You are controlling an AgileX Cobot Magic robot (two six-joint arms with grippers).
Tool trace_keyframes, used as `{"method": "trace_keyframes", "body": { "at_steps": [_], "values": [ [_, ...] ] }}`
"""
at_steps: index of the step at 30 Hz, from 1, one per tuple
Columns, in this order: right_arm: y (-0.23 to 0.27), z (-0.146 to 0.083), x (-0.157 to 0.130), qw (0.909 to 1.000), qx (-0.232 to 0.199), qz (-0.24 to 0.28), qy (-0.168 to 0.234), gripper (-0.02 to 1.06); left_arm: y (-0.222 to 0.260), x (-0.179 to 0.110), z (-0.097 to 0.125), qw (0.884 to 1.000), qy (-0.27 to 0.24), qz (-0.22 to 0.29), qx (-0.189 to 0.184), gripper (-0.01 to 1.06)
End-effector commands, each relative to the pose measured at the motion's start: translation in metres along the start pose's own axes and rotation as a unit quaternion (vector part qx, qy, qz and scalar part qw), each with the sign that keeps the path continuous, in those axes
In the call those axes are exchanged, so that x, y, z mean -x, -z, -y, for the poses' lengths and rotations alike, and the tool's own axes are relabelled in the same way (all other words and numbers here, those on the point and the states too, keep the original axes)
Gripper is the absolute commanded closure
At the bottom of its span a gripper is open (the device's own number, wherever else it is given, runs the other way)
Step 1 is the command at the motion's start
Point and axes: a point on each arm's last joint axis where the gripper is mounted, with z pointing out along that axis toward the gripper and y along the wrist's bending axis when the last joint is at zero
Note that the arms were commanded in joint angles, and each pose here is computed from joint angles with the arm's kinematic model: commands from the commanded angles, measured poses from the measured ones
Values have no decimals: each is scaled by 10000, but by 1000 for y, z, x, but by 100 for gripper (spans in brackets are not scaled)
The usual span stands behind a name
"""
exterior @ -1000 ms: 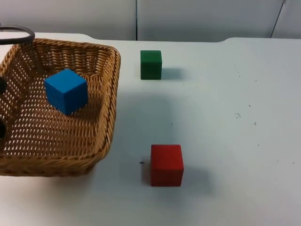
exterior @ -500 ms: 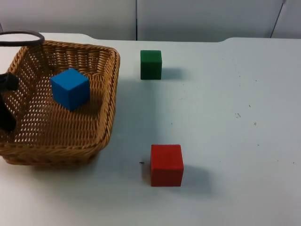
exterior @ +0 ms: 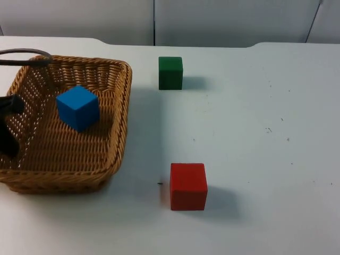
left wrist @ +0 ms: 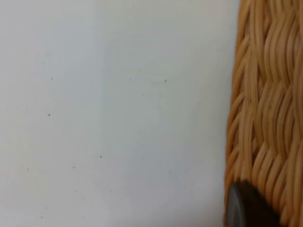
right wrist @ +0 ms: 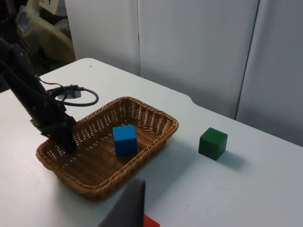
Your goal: Pick up the basket with the left hand and place the blue cube into the basket with the right hand.
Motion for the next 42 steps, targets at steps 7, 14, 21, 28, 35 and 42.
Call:
{"method": "trace_keyframes", "body": {
  "at_steps": [7, 14, 21, 28, 35, 42],
  "values": [
    [-1, -1, 0, 9999, 25, 86, 74, 9, -1, 4, -3, 9999, -11, 109, 93, 80],
    [-1, -1, 0, 9999, 25, 86, 74, 9, -1, 3, -5, 9995, -229, 24, 216, 26],
    [-1, -1, 0, 9999, 25, 86, 74, 9, 4, 0, -5, 9982, -503, -103, 324, 21],
    [-1, -1, 0, 9999, 37, 81, 60, 9, 35, 12, 9, 9960, -725, 377, 352, 21],
    [-1, -1, 0, 9999, 37, 81, 60, 9, 93, 23, 39, 9881, -1078, 1077, 206, 21],
    [-1, -1, 1, 9998, 42, 136, 115, 9, 161, 8, 73, 9743, -1215, 1894, 122, 21]
  ]
}}
